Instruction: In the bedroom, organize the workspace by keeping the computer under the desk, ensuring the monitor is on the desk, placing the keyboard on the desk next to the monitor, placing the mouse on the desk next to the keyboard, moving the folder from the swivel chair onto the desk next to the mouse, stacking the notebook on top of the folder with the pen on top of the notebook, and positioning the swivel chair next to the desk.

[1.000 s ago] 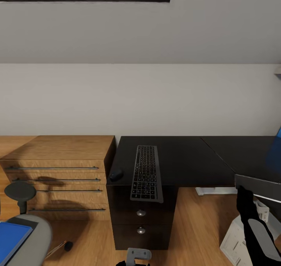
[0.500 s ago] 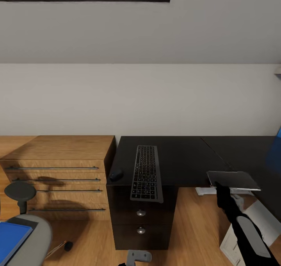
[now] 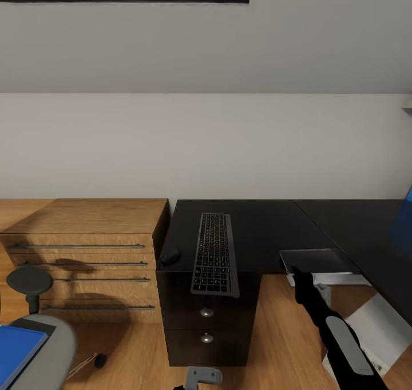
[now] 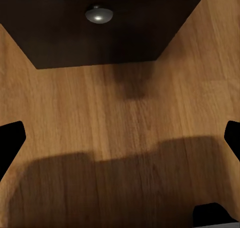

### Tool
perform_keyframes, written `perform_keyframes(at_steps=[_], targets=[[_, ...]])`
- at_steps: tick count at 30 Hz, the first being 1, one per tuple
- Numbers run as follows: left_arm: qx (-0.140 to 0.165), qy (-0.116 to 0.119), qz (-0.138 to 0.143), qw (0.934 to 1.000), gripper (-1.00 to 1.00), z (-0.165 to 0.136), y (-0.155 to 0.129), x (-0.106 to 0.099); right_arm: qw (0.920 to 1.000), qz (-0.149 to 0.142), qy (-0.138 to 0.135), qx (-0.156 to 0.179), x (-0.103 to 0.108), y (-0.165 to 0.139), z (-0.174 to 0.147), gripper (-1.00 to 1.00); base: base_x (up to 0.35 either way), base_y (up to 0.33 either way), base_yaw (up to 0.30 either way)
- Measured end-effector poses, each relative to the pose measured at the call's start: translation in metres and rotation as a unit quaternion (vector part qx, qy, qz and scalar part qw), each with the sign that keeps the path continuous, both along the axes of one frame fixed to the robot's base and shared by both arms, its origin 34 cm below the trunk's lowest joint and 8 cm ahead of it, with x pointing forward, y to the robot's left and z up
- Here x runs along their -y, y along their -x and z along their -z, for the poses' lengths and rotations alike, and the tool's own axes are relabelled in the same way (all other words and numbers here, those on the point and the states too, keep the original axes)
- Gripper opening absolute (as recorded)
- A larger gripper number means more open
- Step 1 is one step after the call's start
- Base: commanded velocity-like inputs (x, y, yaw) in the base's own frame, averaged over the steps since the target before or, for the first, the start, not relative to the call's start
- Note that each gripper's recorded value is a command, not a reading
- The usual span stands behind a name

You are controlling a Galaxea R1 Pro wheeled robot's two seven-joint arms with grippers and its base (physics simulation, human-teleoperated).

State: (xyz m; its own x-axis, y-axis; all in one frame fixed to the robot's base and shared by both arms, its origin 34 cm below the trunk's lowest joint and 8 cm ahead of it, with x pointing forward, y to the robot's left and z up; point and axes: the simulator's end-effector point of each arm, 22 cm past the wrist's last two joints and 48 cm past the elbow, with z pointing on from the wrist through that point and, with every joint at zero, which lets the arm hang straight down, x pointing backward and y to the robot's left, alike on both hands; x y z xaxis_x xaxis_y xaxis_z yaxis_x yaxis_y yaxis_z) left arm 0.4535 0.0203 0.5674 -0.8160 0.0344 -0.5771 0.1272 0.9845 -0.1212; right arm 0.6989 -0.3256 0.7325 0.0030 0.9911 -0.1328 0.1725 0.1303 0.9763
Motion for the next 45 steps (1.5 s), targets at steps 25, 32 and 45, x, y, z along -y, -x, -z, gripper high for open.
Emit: perform_keyframes(at_steps=[25,32,45], targets=[[0.000,0.000,-0.003,1.0000,1.00,0.000,-0.001,-0.002,0.9991,-0.024,-0.023,0.028,-0.042,-0.002,-0.005,-1.00,0.000,0.000,0.000],[0.001,0.000,-0.003,1.0000,1.00,-0.001,-0.002,-0.002,0.9991,-0.028,-0.026,0.017,-0.047,0.000,0.007,-1.00,0.000,0.000,0.000],[0.003,0.001,-0.004,1.0000,1.00,-0.002,-0.003,-0.002,0.9979,-0.062,-0.020,0.008,-0.078,0.001,0.015,-1.00,0.000,0.000,0.000]])
